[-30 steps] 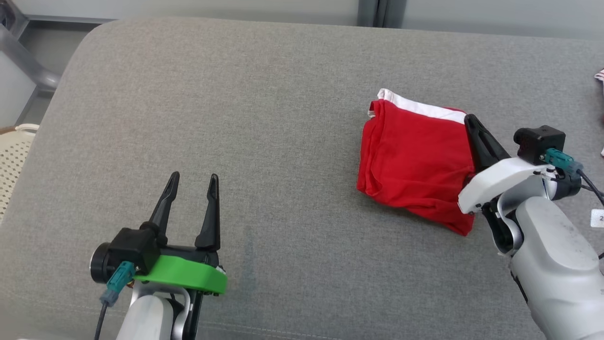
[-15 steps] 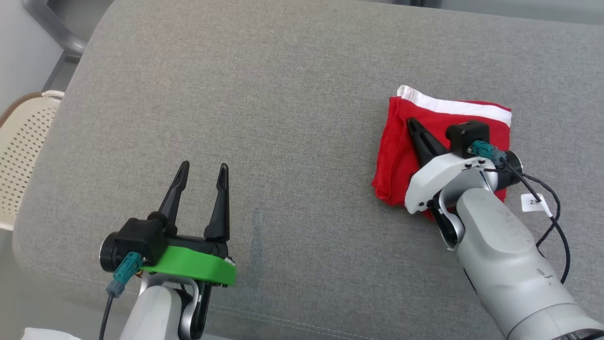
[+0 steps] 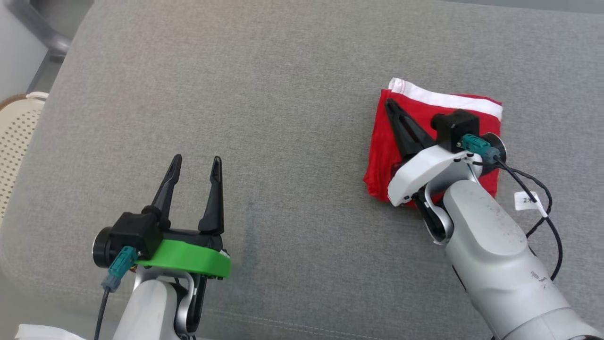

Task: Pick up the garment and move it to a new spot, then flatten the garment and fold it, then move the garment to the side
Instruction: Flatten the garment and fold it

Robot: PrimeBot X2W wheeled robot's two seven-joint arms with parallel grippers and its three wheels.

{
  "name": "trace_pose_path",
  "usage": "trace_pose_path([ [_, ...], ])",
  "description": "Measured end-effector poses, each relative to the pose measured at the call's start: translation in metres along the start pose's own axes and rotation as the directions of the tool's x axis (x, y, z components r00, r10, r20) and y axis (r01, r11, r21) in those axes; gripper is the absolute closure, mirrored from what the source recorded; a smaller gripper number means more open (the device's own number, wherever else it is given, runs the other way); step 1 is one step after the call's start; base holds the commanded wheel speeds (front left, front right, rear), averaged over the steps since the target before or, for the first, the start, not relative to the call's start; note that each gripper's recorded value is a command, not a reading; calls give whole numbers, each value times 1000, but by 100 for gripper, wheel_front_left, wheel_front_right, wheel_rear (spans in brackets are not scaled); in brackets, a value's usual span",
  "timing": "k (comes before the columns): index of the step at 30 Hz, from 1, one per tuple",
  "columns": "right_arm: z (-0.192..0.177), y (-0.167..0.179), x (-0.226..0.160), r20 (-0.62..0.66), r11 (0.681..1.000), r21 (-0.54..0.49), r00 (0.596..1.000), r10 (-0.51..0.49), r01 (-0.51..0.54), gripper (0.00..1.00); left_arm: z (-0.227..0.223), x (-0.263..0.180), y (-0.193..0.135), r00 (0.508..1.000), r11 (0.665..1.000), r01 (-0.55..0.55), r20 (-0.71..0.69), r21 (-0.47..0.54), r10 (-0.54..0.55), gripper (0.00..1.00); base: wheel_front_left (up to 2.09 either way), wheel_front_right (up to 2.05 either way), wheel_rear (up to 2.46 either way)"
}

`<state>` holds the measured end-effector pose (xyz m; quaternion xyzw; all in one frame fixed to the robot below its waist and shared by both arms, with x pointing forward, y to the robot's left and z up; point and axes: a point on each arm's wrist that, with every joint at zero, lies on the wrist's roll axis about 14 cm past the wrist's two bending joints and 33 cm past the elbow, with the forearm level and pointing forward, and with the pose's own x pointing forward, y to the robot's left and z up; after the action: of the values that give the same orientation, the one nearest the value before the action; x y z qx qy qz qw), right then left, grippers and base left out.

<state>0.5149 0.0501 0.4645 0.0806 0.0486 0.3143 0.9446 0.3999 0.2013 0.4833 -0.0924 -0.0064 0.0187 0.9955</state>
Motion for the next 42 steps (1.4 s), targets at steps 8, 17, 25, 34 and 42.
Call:
trace_pose_path([
  [8,32,-64,-49,93,983,-54,981,-171,176,100,2,8,-16,998,998,57,13,9,-57,0,0,0,0],
  [17,53,-91,-119,164,951,-75,945,-285,300,0,4,8,-35,993,994,113,23,7,-113,0,0,0,0],
  [25,55,-98,-181,193,918,-45,905,-379,394,0,12,0,-41,990,991,132,45,0,-132,0,0,0,0],
  [34,55,-90,-227,216,893,-20,874,-436,450,0,12,-16,-35,992,993,119,41,17,-119,0,0,0,0],
  [42,58,-81,-252,240,879,-20,856,-458,476,0,13,-28,-33,992,993,118,41,27,-119,0,0,0,0],
])
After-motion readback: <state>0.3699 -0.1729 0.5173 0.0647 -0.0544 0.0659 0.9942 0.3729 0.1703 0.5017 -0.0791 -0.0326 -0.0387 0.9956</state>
